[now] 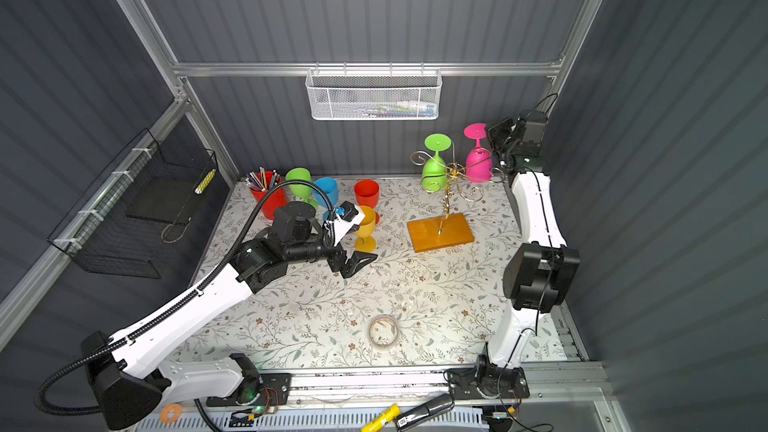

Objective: Take the wine glass off the wine glass rack
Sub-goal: 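Lift the pink glass off the rack arm with the right gripper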

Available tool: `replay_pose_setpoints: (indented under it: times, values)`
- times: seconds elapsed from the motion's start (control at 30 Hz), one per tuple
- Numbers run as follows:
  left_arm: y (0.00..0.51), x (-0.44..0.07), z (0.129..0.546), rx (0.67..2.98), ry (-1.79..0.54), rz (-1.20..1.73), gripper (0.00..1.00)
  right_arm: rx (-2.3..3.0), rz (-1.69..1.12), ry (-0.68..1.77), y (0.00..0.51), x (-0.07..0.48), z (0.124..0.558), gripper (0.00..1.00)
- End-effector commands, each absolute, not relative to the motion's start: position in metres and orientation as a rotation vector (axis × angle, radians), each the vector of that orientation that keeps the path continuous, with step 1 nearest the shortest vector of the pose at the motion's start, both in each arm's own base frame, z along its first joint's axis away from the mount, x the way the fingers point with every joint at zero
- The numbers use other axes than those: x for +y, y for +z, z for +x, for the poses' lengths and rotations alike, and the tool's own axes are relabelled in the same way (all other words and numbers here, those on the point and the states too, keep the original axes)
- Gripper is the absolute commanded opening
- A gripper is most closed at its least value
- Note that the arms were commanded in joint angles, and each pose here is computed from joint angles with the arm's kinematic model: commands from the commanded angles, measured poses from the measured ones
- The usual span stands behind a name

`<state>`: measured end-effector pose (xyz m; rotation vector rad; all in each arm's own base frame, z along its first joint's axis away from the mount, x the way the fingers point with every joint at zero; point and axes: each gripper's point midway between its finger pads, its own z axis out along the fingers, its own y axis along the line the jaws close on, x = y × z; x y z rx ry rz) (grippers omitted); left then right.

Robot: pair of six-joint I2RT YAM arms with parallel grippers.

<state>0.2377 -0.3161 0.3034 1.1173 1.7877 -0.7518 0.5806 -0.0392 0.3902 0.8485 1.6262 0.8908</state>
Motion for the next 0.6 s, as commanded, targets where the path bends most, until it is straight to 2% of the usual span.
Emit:
replay_pose_setpoints:
  times: [0.0,0.3,0.57]
  values:
    - [0.305,-0.318,0.234,1.768,-0.764,1.136,1.0,1.525,0.846,0.843,0.416,-0.055,0.569,0.0]
    - [0.305,-0.319,0.233,1.767,-0.767,1.136,1.0,1.44,0.899,0.764,0.422,-0.083,0.534,0.0]
    - [0.302,-0.32,0.234,1.778,-0.772,1.139,1.0,1.379,0.975,0.682,0.412,-0.117,0.486,0.0]
